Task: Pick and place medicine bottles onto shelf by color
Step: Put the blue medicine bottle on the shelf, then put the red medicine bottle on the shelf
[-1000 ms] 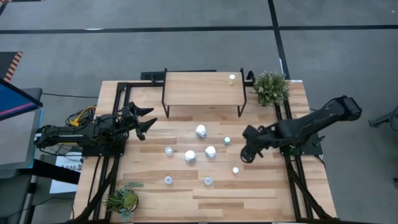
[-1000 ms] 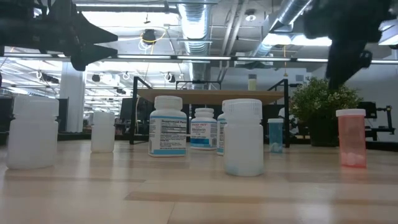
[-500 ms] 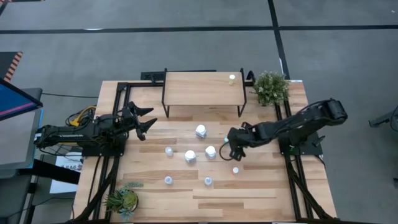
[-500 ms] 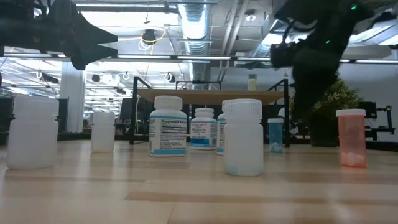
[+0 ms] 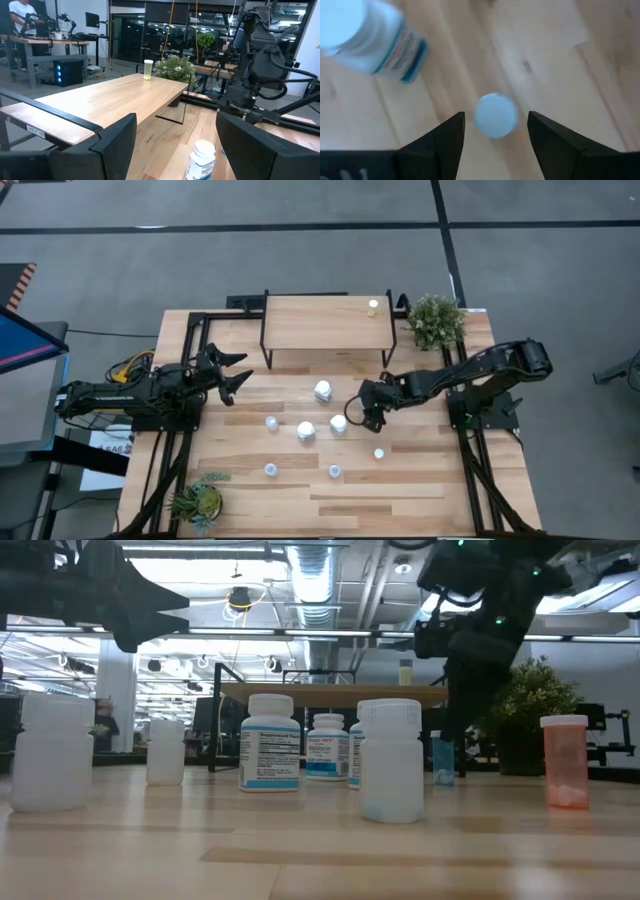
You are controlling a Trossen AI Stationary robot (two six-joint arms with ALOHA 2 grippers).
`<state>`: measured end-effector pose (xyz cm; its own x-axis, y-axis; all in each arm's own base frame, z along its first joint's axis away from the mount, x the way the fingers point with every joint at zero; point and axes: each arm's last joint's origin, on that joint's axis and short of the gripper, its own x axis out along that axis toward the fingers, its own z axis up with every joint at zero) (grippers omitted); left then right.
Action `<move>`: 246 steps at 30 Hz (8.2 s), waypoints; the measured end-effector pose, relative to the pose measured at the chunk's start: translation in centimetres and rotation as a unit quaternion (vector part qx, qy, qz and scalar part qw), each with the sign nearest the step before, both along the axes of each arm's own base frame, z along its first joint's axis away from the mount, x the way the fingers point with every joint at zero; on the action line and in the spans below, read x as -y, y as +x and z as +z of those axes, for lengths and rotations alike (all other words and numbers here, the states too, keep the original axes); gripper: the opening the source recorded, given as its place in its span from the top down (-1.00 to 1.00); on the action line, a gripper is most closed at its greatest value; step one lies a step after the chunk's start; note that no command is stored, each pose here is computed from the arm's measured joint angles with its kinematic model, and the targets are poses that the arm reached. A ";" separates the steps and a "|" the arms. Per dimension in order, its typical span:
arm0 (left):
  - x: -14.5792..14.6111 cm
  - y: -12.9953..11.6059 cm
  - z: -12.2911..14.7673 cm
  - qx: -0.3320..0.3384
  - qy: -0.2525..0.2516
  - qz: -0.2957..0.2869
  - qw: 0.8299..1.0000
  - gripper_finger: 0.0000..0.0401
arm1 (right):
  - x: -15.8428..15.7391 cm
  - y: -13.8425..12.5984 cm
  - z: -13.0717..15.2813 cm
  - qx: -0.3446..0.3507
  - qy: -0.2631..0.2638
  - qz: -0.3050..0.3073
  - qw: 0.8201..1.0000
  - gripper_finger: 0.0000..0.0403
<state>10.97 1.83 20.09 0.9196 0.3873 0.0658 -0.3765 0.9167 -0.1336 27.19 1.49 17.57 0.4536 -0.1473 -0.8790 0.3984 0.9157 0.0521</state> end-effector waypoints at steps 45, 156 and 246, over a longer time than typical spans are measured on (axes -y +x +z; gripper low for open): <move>0.0 0.0 0.0 -0.002 0.006 0.000 1.000 -0.30 | 0.4 0.4 0.2 0.015 -0.004 0.049 0.999 0.44; 0.0 0.0 0.1 -0.003 0.020 -0.006 1.000 -0.30 | 17.5 -1.5 21.6 0.028 -0.075 -0.121 0.989 -0.11; 0.1 0.0 0.1 -0.003 0.021 -0.021 1.000 -0.30 | -11.6 -0.3 -0.9 -0.078 0.081 0.084 0.990 -0.45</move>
